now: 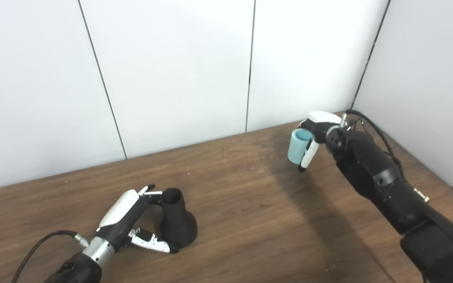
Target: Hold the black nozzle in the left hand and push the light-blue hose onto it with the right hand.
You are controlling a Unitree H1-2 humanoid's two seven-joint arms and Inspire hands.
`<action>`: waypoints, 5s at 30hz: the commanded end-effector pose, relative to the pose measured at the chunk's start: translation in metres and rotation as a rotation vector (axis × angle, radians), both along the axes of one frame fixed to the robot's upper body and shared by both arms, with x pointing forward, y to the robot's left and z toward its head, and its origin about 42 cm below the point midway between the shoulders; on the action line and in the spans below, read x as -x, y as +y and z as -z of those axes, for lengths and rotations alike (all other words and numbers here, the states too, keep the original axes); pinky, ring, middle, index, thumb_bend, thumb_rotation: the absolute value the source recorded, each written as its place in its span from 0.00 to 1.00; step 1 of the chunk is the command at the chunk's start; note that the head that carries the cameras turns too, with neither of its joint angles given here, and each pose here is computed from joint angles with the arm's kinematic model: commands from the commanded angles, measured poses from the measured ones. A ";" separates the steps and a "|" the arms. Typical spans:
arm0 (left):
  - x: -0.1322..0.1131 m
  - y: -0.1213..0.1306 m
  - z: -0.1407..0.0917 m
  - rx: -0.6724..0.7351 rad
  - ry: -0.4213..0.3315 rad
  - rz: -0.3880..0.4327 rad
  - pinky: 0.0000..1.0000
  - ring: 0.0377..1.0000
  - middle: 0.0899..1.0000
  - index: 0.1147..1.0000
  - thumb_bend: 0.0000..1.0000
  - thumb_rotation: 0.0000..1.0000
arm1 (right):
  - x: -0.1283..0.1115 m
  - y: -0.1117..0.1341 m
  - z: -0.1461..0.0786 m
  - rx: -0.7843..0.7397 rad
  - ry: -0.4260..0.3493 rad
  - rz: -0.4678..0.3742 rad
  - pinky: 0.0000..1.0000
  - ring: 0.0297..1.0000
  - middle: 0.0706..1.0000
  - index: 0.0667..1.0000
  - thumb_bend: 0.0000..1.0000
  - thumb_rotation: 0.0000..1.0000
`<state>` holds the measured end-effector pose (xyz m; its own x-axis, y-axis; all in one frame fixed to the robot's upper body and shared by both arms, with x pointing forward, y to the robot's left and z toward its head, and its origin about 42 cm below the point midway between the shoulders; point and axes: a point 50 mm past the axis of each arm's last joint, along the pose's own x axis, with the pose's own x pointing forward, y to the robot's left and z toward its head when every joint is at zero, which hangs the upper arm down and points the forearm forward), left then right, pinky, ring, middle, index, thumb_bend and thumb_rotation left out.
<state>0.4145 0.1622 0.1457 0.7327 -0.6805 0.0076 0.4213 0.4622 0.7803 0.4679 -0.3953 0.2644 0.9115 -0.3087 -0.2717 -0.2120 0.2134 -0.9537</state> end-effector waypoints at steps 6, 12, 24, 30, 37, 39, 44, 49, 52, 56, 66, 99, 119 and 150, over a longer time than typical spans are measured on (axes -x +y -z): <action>0.022 0.022 0.049 -0.191 0.186 0.005 1.00 0.62 0.43 0.42 0.53 0.00 | -0.004 -0.005 -0.030 0.023 -0.129 0.022 0.60 0.67 0.73 0.74 0.77 0.02; 0.024 0.022 0.050 -0.183 0.183 0.005 1.00 0.62 0.43 0.42 0.53 0.00 | 0.003 0.001 -0.026 -0.008 -0.248 0.017 0.27 0.31 0.38 0.47 0.53 0.00; 0.024 0.021 0.048 -0.178 0.177 0.007 1.00 0.61 0.43 0.42 0.53 0.00 | 0.003 0.006 -0.020 -0.017 -0.269 0.004 0.40 0.44 0.43 0.45 0.52 0.00; 0.024 0.020 0.047 -0.173 0.176 0.007 1.00 0.61 0.42 0.42 0.53 0.00 | 0.004 0.010 -0.020 -0.014 -0.276 -0.014 0.39 0.43 0.43 0.46 0.52 0.00; 0.023 0.018 0.049 -0.178 0.183 0.004 1.00 0.61 0.42 0.42 0.53 0.00 | 0.005 0.021 -0.041 -0.012 -0.320 -0.070 0.39 0.44 0.44 0.44 0.52 0.00; 0.023 0.017 0.049 -0.178 0.184 0.004 1.00 0.61 0.42 0.42 0.53 0.00 | 0.005 0.023 -0.042 -0.013 -0.324 -0.075 0.39 0.44 0.44 0.44 0.52 0.00; 0.021 0.006 0.048 -0.172 0.184 0.009 1.00 0.61 0.43 0.42 0.53 0.00 | 0.018 0.060 -0.088 -0.163 -0.444 -0.247 0.37 0.41 0.46 0.45 0.52 0.00; 0.017 -0.001 0.049 -0.182 0.178 0.007 1.00 0.61 0.43 0.42 0.53 0.00 | 0.024 0.077 -0.104 -0.197 -0.472 -0.342 0.38 0.42 0.46 0.45 0.52 0.00; 0.014 -0.008 0.048 -0.193 0.165 0.008 1.00 0.61 0.43 0.42 0.53 0.00 | 0.032 0.094 -0.119 -0.204 -0.494 -0.453 0.38 0.43 0.45 0.44 0.52 0.00; 0.013 -0.019 0.045 -0.183 0.162 0.006 1.00 0.61 0.44 0.41 0.53 0.00 | 0.048 0.123 -0.149 -0.186 -0.501 -0.587 0.39 0.43 0.46 0.43 0.52 0.00; 0.016 -0.037 0.043 -0.168 0.174 -0.001 1.00 0.60 0.43 0.42 0.53 0.00 | 0.071 0.157 -0.186 -0.181 -0.487 -0.779 0.36 0.42 0.43 0.46 0.52 0.00; 0.019 -0.049 0.036 -0.181 0.210 0.005 1.00 0.60 0.44 0.41 0.53 0.00 | 0.079 0.218 -0.161 -0.195 -0.326 -1.015 0.34 0.40 0.43 0.47 0.52 0.00; 0.021 -0.045 0.032 -0.178 0.219 0.002 1.00 0.60 0.45 0.41 0.52 0.00 | 0.071 0.218 -0.154 -0.166 -0.299 -1.008 0.34 0.41 0.42 0.46 0.52 0.00; 0.022 -0.041 0.028 -0.193 0.225 0.000 1.00 0.61 0.44 0.41 0.53 0.00 | 0.071 0.222 -0.133 -0.162 -0.281 -0.965 0.35 0.40 0.41 0.47 0.52 0.00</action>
<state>0.4142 0.1209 0.1613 0.7617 -0.6444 -0.0676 0.4413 0.4396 0.7823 0.4027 -0.1772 0.3767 0.7955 0.6031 -0.0587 -0.2133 0.1880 -0.9587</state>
